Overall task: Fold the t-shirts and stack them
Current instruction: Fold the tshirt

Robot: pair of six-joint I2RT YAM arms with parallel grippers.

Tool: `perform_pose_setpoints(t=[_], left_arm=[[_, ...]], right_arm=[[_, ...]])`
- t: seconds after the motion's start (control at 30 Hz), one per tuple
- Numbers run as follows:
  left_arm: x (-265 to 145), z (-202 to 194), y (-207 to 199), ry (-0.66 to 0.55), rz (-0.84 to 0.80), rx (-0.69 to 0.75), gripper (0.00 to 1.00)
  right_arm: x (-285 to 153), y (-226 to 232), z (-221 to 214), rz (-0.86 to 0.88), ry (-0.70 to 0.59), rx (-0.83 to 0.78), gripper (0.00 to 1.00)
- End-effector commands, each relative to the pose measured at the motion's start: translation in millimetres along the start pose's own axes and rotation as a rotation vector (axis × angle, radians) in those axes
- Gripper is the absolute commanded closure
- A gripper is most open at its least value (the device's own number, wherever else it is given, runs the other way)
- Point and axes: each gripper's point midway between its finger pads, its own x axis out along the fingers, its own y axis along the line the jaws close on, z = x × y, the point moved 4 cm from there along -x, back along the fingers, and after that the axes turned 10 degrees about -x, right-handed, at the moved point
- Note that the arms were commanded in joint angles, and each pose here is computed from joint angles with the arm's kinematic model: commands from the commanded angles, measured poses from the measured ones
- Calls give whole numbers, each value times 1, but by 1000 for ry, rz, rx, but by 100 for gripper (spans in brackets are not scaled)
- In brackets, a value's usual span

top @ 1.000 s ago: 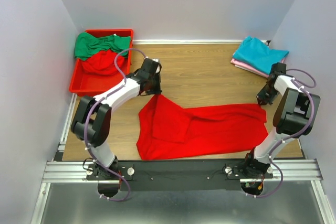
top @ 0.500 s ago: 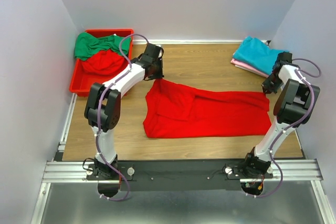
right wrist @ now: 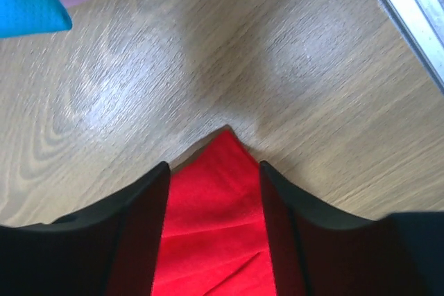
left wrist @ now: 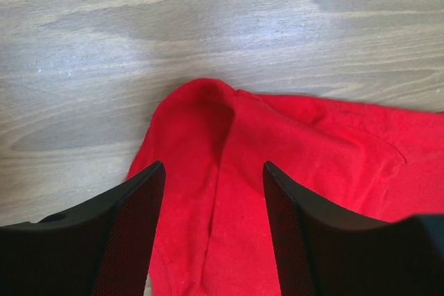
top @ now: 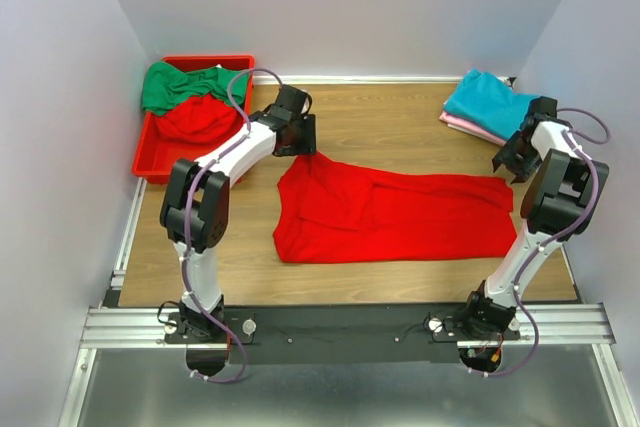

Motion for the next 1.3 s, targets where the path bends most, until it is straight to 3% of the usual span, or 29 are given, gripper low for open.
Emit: perform_pose_setpoints(t=[0.0,0.2,0.5,1.17,1.27], left_arm=[[-31,-6,-2,-35,12,22,36],[-41,-64,14,45,20,22,44],[-35,-118,2,157,-22,70,50],[-20,-152,37,208,128,51,53],[-20,-152,33,209,104,53,61]], right_arm=[[-27,-3,9,31,-53,-11,37],[-43,0,0,79,-63,5,37],[-45,1,-12,99,-43,3,37],[-49,1,-13,115,-48,-1,37],[-49,2,-13,116,-47,1,37]])
